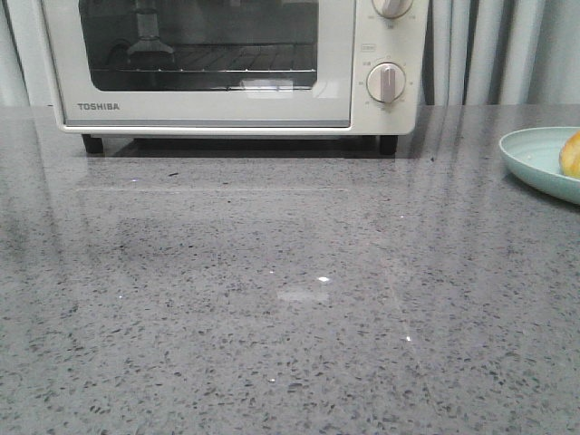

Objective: Put bread in oven
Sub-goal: 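Hook the oven door handle with the left gripper and pull it down open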

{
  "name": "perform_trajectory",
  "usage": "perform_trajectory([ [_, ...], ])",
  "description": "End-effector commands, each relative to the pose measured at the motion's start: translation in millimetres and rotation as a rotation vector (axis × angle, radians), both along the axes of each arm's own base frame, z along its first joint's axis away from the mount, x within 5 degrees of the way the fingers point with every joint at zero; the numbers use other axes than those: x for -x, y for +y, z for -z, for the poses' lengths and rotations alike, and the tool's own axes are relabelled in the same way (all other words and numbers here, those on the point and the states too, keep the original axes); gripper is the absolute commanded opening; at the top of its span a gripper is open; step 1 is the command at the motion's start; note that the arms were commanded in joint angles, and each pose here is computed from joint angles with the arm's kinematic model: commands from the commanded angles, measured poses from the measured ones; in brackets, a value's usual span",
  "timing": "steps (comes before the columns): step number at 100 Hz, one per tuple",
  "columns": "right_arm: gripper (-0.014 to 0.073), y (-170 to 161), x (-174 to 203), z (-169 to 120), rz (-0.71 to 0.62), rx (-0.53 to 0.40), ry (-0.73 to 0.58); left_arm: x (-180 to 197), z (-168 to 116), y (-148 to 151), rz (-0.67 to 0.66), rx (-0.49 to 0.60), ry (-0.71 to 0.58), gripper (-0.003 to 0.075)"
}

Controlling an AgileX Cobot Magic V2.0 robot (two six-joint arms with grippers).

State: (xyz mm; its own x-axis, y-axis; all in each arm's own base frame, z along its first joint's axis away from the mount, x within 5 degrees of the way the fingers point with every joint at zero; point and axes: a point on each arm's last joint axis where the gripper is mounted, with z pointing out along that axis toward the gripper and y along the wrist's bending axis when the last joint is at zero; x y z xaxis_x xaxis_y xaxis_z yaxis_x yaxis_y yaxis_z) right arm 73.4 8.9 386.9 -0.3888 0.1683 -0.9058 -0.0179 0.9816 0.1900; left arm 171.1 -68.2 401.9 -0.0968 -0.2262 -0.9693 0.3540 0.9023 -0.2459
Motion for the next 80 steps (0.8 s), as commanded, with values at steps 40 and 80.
perform_trajectory([
  [40,-0.0053,-1,-3,-16,0.006,0.011,-0.075,-95,-20,-48,0.036,0.002,-0.012,-0.0021],
  [80,-0.0053,-1,-3,-17,0.009,0.01,-0.093,-130,1,-72,0.069,-0.049,-0.002,-0.0021],
])
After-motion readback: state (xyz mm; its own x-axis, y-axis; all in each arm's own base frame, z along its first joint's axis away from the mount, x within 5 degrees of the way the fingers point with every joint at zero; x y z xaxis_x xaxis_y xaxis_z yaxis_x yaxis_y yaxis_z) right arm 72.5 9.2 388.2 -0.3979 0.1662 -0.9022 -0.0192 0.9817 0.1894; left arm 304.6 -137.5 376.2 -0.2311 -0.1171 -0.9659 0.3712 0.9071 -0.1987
